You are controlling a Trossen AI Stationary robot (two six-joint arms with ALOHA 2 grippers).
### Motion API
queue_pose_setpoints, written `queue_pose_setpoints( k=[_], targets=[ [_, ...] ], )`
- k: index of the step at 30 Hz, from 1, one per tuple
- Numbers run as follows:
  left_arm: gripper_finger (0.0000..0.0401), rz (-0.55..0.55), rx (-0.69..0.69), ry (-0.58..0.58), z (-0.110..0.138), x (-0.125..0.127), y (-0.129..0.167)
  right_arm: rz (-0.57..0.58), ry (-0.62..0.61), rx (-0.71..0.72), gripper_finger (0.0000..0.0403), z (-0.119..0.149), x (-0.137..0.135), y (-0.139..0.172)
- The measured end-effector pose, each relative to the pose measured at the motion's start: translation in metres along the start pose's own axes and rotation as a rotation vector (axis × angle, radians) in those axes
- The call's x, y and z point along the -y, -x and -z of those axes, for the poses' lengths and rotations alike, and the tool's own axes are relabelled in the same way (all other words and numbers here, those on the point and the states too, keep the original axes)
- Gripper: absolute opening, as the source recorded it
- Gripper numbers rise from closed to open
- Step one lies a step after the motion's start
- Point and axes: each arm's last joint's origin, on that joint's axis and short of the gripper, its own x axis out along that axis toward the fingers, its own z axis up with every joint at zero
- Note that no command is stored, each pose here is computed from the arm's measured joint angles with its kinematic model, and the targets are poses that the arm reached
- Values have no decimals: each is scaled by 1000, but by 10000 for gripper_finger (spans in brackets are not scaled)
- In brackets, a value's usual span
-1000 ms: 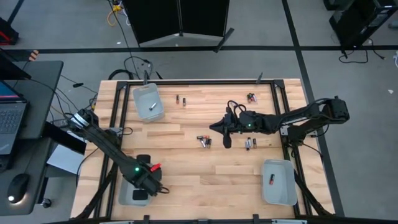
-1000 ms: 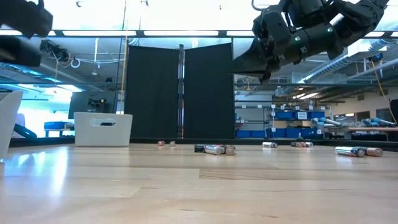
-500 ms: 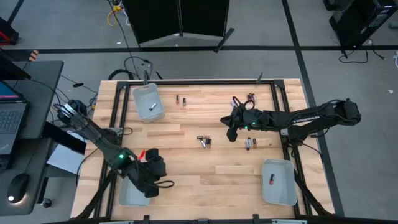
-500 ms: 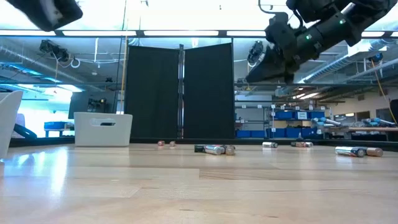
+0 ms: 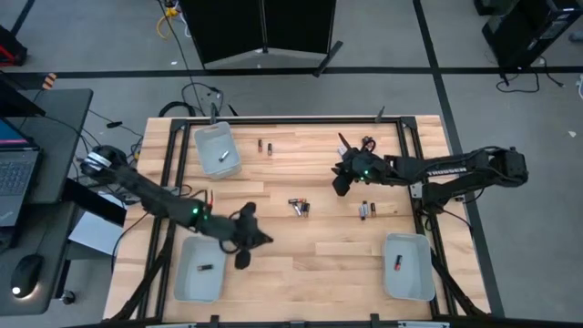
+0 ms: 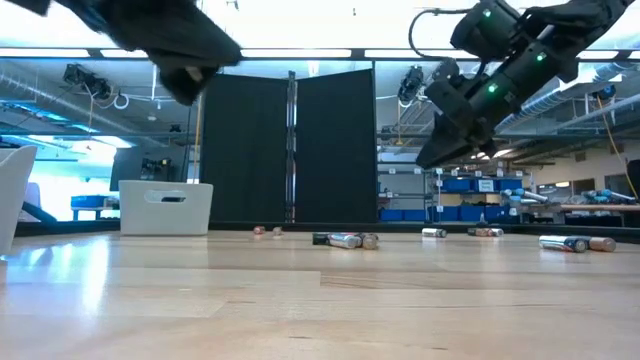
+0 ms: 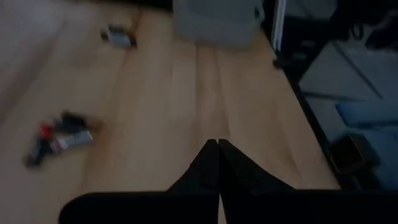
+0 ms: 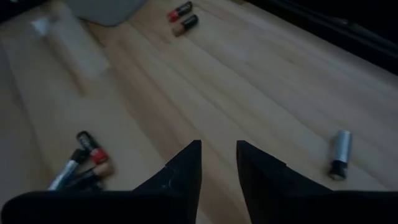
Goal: Sort batteries
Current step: Put the silver battery into the top left gray bin
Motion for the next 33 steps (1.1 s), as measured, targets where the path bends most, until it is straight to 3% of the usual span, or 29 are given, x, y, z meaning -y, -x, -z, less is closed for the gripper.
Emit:
queue_pose_setpoints(
  k=[7,16,22,33],
  targets=[
    [2,72,171,-50,-14,-50,-6,100,-2,-82,147,2,22,-4],
    [2,57,174,-95,-26,-112,-3,229,-64,-161,176,4,51,-25],
    [3,87,195,-112,-31,-139,4,252,-77,-176,193,6,58,-34],
    [3,68,111,-68,-23,-152,4,-92,45,-212,198,10,21,-30]
  ],
)
